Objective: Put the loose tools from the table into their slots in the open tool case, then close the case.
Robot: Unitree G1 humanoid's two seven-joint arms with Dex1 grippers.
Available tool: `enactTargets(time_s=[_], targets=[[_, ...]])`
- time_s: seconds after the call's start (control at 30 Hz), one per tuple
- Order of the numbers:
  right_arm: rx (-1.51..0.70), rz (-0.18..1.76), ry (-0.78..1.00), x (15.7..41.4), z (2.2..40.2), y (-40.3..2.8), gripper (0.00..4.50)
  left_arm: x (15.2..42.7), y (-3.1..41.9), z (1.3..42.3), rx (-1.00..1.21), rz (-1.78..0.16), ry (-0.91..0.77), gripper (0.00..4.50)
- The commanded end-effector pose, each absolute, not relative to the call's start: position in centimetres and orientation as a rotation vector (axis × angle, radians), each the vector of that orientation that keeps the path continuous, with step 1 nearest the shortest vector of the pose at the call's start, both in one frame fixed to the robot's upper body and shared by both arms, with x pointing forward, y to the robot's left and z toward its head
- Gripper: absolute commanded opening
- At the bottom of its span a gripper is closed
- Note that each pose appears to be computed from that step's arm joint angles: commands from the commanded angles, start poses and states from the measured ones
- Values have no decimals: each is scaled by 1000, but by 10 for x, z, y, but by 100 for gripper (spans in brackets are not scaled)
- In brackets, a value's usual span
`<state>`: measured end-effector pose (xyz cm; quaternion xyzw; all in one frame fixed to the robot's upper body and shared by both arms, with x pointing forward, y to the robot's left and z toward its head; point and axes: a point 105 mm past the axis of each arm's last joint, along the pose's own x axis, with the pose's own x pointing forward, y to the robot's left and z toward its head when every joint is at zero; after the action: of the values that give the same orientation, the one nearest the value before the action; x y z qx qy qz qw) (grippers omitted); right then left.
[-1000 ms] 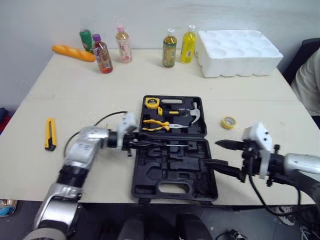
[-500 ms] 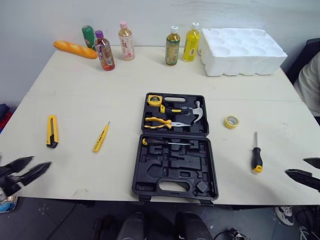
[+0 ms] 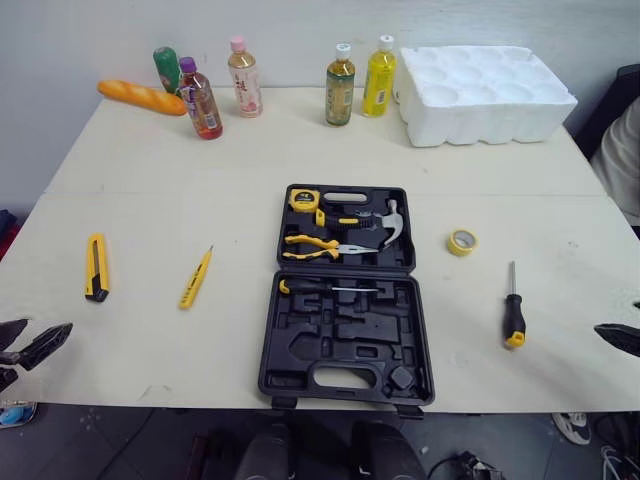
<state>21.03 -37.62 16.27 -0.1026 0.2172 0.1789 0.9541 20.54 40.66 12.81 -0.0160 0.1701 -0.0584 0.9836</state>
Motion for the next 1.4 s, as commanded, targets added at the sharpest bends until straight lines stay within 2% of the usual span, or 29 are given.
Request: enactTargets(time_s=[0.03,0.13,0.23,0.33,0.57,0.8,1.1,1.27,1.3,1.33,1.37,1.4], targets=[[-217,413,354,214,168,-342,450,225,349,154,-16,-368,277,446],[-162,382,289,216,174,-318,450,233,299,165,-3,-591,272,446],[-143,321,265,220,163,-280,450,249,244,184,21,-837,226,446],[-87,162,253,225,152,-256,450,260,186,209,48,-1087,137,446],[-25,-48,307,233,144,-249,450,252,123,240,195,-1477,54,446],[49,-216,441,248,129,-261,450,245,81,251,227,-1737,-42,446],[64,-202,547,261,115,-262,450,246,62,242,229,-1785,-73,446],[80,-202,540,261,111,-260,293,252,62,242,243,-1775,-78,450],[83,-208,541,260,110,-260,226,253,61,242,245,-1769,-79,450],[85,-213,539,259,110,-260,196,254,61,243,247,-1764,-81,450],[88,-217,537,259,109,-260,129,255,61,243,248,-1761,-81,450],[89,-219,536,258,109,-260,104,255,61,242,249,-1760,-82,450]])
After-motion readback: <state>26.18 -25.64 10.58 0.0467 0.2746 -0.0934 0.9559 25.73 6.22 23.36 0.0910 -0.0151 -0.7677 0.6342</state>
